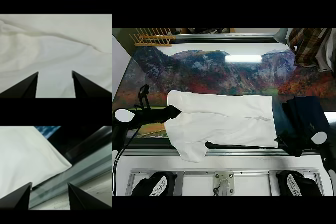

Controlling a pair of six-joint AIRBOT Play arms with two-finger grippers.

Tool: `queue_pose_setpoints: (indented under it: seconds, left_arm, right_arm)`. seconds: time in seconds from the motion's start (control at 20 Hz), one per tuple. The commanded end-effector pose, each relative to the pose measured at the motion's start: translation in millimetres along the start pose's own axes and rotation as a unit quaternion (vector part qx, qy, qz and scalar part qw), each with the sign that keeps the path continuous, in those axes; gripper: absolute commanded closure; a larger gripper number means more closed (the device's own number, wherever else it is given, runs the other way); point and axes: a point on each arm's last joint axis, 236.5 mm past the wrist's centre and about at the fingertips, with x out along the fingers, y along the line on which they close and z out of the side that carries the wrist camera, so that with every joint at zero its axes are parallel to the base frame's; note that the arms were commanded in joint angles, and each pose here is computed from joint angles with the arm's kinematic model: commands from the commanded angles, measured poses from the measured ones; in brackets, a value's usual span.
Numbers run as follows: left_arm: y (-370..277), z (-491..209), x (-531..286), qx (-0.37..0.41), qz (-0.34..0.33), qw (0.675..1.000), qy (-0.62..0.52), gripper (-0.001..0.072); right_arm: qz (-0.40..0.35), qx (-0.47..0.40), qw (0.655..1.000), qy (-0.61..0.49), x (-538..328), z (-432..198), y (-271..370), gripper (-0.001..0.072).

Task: Fold the clothes and pants, and hang the long-sleeved shirts on hangers.

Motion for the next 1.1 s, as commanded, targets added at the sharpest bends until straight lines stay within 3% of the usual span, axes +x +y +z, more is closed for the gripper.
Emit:
queue_pose_setpoints:
  seconds: [0.0, 0.7, 0.75, 0.8, 0.95, 1.05]
  left_arm:
    - [4.7, -8.0, 0.2, -0.009, 0.003, 1.000, -0.001, 0.0266]
    - [5.8, -7.4, -0.4, -0.010, 0.005, 1.000, -0.002, 0.0266]
    - [5.8, -7.4, -0.4, -0.010, 0.005, 1.000, -0.002, 0.0266]
    - [5.8, -7.6, -0.4, -0.010, 0.005, 1.000, -0.001, 0.0266]
    - [9.8, -19.0, -4.5, -0.023, 0.005, 0.999, 0.024, 0.0266]
    - [35.3, -45.6, -10.7, -0.061, 0.050, 0.994, 0.078, 0.0264]
  right_arm:
    - [0.040, 0.053, 0.998, 0.010, 24.0, -17.3, 3.3, 0.0227]
    - [0.041, 0.011, 0.999, -0.026, 44.0, -5.2, 17.2, 0.0239]
    - [0.044, 0.010, 0.999, -0.027, 44.0, -4.9, 18.9, 0.0399]
    - [0.044, 0.008, 0.999, -0.027, 44.0, -5.3, 19.3, 0.0684]
    - [0.047, 0.007, 0.998, -0.029, 42.3, -5.1, 20.7, 0.0700]
    - [0.054, 0.005, 0.998, -0.034, 39.2, -4.0, 24.2, 0.0700]
